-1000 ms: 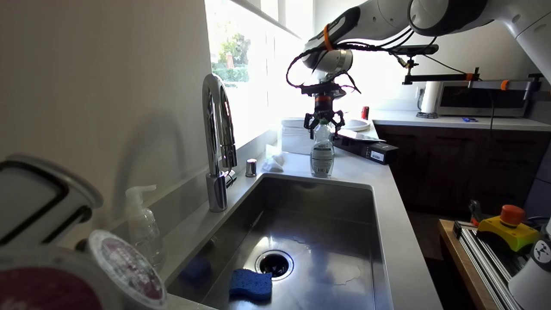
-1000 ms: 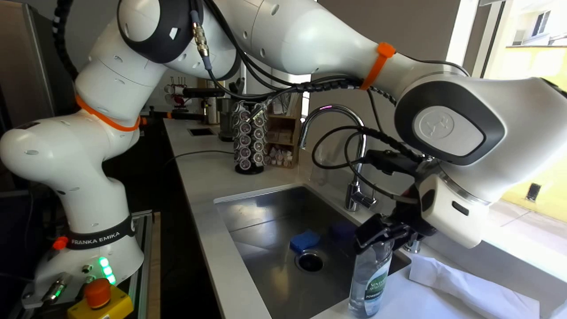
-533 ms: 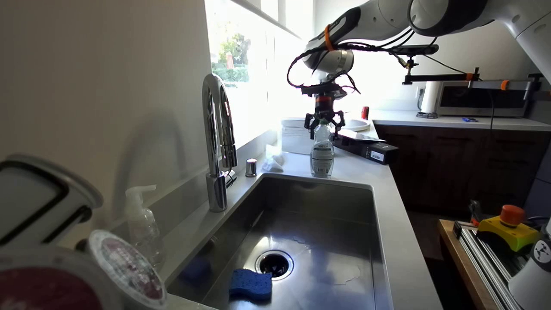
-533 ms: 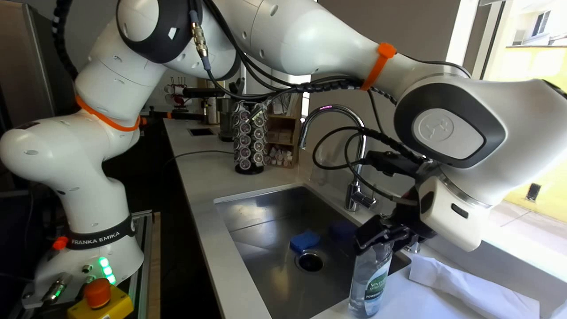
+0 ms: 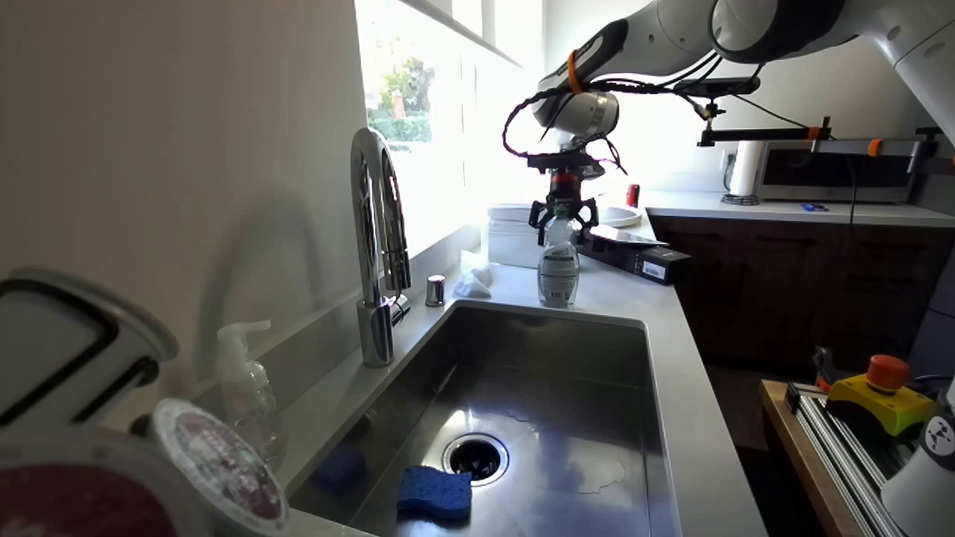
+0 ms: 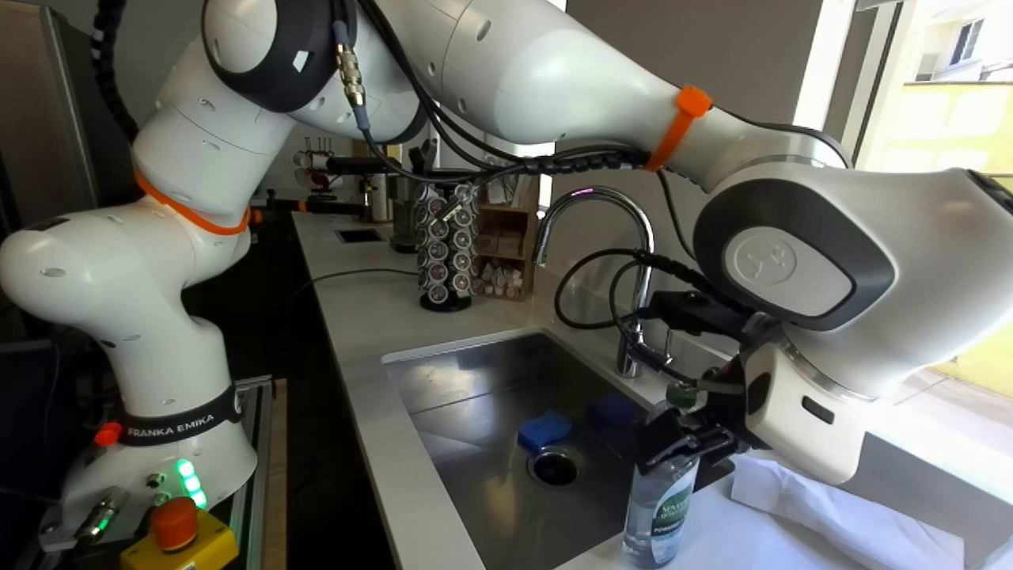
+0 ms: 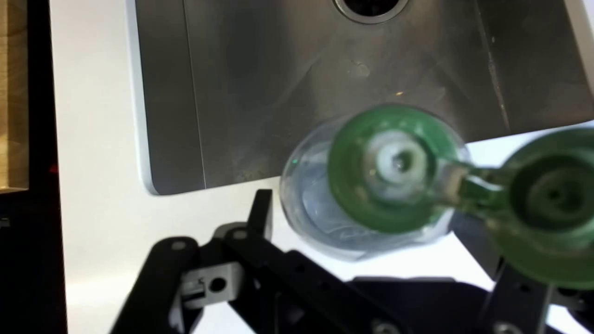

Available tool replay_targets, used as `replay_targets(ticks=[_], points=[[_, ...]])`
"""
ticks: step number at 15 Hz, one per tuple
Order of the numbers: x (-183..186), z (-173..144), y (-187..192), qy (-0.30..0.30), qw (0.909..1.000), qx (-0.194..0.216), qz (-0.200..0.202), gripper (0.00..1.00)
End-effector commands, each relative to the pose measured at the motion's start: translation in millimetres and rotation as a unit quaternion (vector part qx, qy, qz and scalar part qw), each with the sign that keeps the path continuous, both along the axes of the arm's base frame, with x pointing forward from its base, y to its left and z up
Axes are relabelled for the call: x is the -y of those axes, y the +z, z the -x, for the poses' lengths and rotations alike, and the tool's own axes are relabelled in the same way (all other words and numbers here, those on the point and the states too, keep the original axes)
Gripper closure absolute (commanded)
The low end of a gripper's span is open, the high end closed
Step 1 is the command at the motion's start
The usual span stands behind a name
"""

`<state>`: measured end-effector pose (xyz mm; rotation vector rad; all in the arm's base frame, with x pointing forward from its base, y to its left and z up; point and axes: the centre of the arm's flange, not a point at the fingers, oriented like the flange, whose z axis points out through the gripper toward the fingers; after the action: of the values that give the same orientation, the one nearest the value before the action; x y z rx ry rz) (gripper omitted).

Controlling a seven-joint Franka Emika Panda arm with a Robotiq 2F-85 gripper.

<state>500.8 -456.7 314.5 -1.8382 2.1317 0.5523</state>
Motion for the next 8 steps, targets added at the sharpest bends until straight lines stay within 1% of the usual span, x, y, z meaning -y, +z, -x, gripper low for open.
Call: replay_targets(ticks=[1, 8], points=[[-6.8, 5.6, -8.7, -0.010, 0.9997, 0.021, -0.011, 0.00], [-12.4, 4.3, -13.2, -0.018, 0.9995, 0.020, -0.017, 0.00]])
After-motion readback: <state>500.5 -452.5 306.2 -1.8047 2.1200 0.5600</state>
